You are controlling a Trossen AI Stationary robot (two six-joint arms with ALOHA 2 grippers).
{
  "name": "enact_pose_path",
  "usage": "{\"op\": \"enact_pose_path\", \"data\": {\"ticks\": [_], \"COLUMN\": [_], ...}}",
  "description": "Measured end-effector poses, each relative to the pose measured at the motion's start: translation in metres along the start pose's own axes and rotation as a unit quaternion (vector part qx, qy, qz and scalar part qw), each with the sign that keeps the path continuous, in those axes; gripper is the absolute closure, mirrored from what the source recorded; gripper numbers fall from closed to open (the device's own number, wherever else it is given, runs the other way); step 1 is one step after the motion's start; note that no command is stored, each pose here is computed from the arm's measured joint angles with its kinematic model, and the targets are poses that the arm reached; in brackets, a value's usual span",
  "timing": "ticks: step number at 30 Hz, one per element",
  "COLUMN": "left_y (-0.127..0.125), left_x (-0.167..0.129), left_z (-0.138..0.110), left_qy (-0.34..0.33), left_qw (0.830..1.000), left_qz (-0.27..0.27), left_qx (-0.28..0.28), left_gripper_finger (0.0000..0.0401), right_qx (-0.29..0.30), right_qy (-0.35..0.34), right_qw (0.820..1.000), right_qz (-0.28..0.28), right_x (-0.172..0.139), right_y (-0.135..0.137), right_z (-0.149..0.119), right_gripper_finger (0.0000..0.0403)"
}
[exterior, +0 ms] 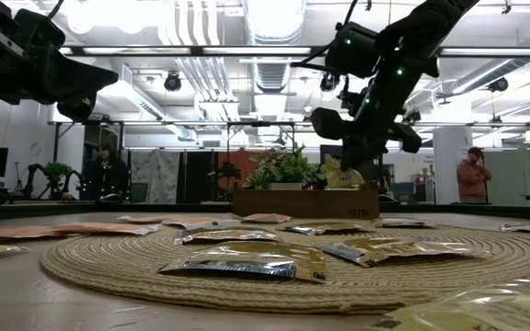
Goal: Pick & Place Tea
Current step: Put the yellow tea bag into the right section of the wooden organizer
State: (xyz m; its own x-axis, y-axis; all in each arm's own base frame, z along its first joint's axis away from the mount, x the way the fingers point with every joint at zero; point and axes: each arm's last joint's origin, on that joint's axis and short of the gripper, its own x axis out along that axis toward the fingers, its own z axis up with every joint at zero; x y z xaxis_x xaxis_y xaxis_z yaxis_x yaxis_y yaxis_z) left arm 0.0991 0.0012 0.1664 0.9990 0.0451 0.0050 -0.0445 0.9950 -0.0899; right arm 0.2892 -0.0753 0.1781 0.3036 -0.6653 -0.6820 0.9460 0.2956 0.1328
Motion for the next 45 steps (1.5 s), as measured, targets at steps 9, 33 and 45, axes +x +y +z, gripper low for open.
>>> {"op": "enact_pose_path", "data": {"ticks": [9, 33, 45], "left_y": [0.000, 0.000, 0.000], "left_x": [0.000, 0.000, 0.000], "left_z": [0.000, 0.000, 0.000], "left_qy": [0.000, 0.000, 0.001], "left_qw": [1.000, 1.000, 1.000], "left_qz": [0.000, 0.000, 0.000], "left_qx": [0.000, 0.000, 0.000], "left_gripper_finger": [0.0401, 0.0401, 0.0401], "right_qx": [-0.003, -0.053, -0.136], "right_qy": [0.007, -0.025, -0.091], "right_qw": [1.000, 0.998, 0.980], "right_qz": [-0.007, 0.027, 0.113], "right_x": [0.003, -0.016, -0.088], "right_y": [-0.005, 0.004, 0.026], "right_z": [-0.005, 0.022, 0.072], "right_gripper_finger": [0.0325, 0.0278, 0.0299]}}
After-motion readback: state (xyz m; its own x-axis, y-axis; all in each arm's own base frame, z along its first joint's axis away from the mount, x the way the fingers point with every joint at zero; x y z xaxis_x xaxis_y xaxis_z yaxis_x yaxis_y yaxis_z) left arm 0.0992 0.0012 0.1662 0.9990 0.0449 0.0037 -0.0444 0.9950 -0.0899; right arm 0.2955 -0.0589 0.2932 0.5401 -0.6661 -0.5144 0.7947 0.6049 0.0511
